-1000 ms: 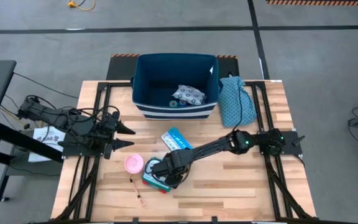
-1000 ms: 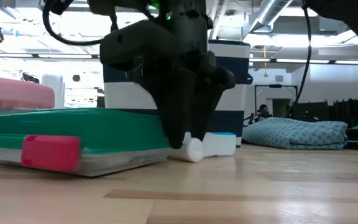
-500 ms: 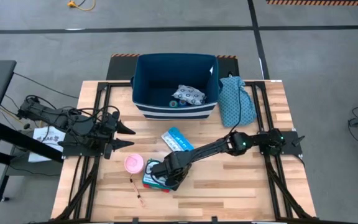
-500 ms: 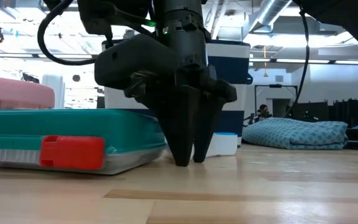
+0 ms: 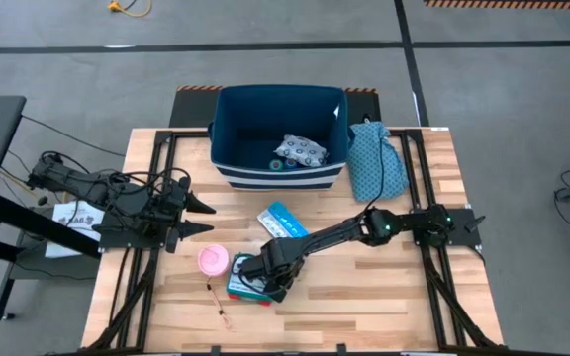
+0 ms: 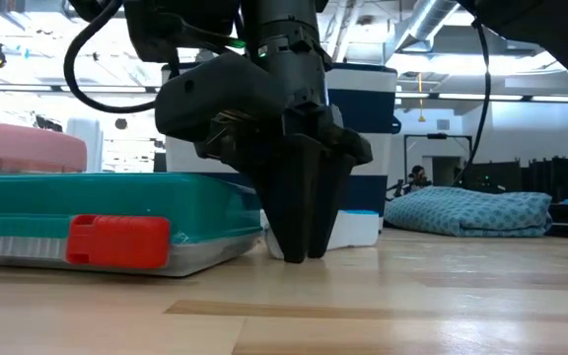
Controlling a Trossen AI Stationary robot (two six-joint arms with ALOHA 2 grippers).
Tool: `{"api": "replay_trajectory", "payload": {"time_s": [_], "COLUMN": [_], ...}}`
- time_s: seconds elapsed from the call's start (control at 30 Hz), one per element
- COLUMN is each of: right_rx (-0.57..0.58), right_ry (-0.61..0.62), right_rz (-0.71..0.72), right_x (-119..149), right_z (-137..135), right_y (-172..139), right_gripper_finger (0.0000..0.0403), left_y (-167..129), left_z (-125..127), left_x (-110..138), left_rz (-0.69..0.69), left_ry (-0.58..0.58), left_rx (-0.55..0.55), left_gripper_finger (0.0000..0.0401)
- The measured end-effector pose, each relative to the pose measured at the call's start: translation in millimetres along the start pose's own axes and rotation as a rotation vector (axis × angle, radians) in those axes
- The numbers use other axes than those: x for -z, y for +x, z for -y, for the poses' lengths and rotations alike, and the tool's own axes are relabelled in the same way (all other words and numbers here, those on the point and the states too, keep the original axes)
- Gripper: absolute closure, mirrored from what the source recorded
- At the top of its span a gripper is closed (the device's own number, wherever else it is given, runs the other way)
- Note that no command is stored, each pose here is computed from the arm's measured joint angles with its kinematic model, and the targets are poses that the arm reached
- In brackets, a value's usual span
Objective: Pick & place medical supplies in basket/bin
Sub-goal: Put the white gauze into the bin
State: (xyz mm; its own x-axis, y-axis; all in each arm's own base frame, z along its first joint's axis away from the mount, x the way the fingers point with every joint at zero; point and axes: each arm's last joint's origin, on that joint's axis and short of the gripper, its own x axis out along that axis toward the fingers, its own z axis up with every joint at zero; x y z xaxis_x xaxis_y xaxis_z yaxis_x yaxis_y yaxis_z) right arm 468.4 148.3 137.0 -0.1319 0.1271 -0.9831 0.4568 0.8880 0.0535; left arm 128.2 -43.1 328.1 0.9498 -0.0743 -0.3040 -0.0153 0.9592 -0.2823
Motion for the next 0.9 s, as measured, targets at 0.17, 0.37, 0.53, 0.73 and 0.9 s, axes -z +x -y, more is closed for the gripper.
{"api": "replay_trajectory", "payload": {"time_s": [0.17, 0.37, 0.53, 0.73, 0.9], "right_rx": [-0.012, -0.087, -0.113, -0.082, -0.074], "right_ry": [0.0, -0.008, 0.015, 0.044, 0.049], "right_rz": [-0.039, -0.009, 0.021, 0.062, 0.068], "right_x": [5.6, 6.1, -0.1, -9.2, -15.7], "right_z": [1.2, -0.1, 3.5, 13.7, 22.0], "right_y": [-6.6, -23.5, -28.9, -32.1, -33.0], "right_gripper_finger": [0.0204, 0.0156, 0.0154, 0.0154, 0.0154], "left_y": [0.0, 0.0, 0.0, 0.0, 0.0], "left_z": [0.0, 0.1, 0.1, 0.1, 0.1], "left_x": [0.0, 0.0, 0.0, 0.1, 0.1], "left_rz": [0.0, -0.001, -0.001, -0.001, -0.001], "left_ry": [0.0, 0.001, 0.001, 0.0, -0.001], "left_rx": [0.0, 0.001, 0.001, 0.002, 0.002], "left_gripper_finger": [0.0191, 0.0191, 0.0191, 0.0191, 0.0191]}}
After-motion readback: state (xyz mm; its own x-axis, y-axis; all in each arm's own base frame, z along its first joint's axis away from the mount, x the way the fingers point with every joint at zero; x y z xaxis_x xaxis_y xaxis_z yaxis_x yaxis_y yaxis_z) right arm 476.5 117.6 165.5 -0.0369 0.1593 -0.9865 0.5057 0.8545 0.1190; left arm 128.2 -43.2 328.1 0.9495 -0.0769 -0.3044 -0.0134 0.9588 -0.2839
